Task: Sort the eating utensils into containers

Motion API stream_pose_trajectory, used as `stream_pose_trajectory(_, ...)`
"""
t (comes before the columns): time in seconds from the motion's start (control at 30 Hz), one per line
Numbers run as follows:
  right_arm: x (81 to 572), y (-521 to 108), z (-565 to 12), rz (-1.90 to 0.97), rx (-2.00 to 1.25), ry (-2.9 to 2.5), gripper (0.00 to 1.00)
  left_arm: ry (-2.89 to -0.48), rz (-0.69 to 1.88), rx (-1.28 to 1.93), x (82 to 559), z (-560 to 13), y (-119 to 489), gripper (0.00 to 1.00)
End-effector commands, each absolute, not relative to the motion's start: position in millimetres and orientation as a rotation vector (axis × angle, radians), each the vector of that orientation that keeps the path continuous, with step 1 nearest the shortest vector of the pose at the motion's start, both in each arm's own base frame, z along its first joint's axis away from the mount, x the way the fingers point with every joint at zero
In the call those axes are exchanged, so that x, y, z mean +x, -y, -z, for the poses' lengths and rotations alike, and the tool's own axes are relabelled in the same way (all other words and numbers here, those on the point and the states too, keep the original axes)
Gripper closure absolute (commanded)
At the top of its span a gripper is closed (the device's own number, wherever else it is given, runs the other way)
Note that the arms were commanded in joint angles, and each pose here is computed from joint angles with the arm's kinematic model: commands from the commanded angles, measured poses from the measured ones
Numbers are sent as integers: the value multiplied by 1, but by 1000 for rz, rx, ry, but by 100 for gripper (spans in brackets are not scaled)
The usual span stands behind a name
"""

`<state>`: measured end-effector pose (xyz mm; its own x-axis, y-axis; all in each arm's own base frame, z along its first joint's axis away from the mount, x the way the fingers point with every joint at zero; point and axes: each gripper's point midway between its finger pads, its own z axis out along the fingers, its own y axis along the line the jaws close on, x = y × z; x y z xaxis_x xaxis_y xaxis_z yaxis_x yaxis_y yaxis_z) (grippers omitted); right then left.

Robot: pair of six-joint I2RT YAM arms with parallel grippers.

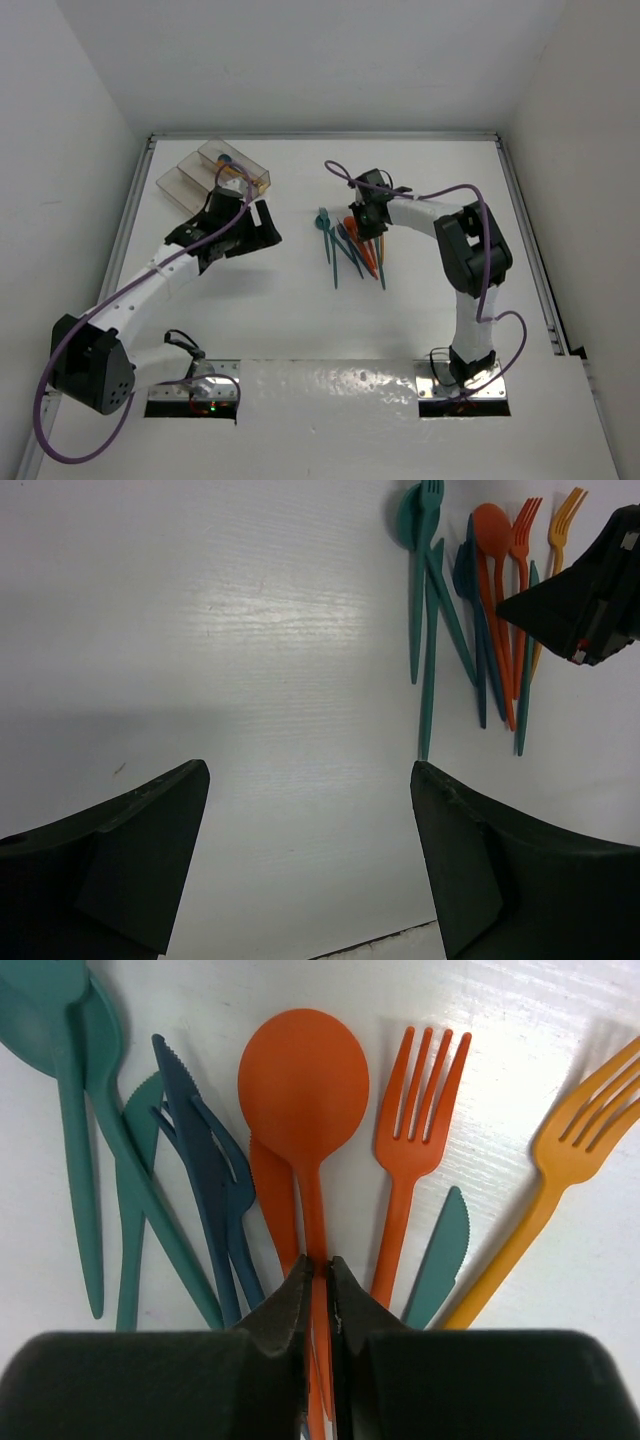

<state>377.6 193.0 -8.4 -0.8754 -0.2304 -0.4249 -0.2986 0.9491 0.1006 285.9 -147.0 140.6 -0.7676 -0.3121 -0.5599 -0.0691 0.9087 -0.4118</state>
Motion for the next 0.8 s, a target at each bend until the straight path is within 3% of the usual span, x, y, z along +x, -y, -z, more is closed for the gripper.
stream_pose_trajectory(0.0,377,-185,18,-147,-418,-2692,96,-2377,520,-255,286,-151,148,20)
stream_pose_trajectory(0.27,386,-186,-11,-150,-454,-2599,100,-2334,616,-222,290,-165,162,20)
stream_pose_trajectory(0.53,391,-203,-103,-311,-478,-2369,100,-2207,861,-151,301,-201,195,22)
stream_pose_trajectory(0.7,384,-205,-121,-346,-486,-2341,100,-2181,922,-155,314,-207,208,23)
stream_pose_trajectory(0.77,383,-201,-112,-326,-480,-2369,91,-2184,920,-150,317,-209,209,23)
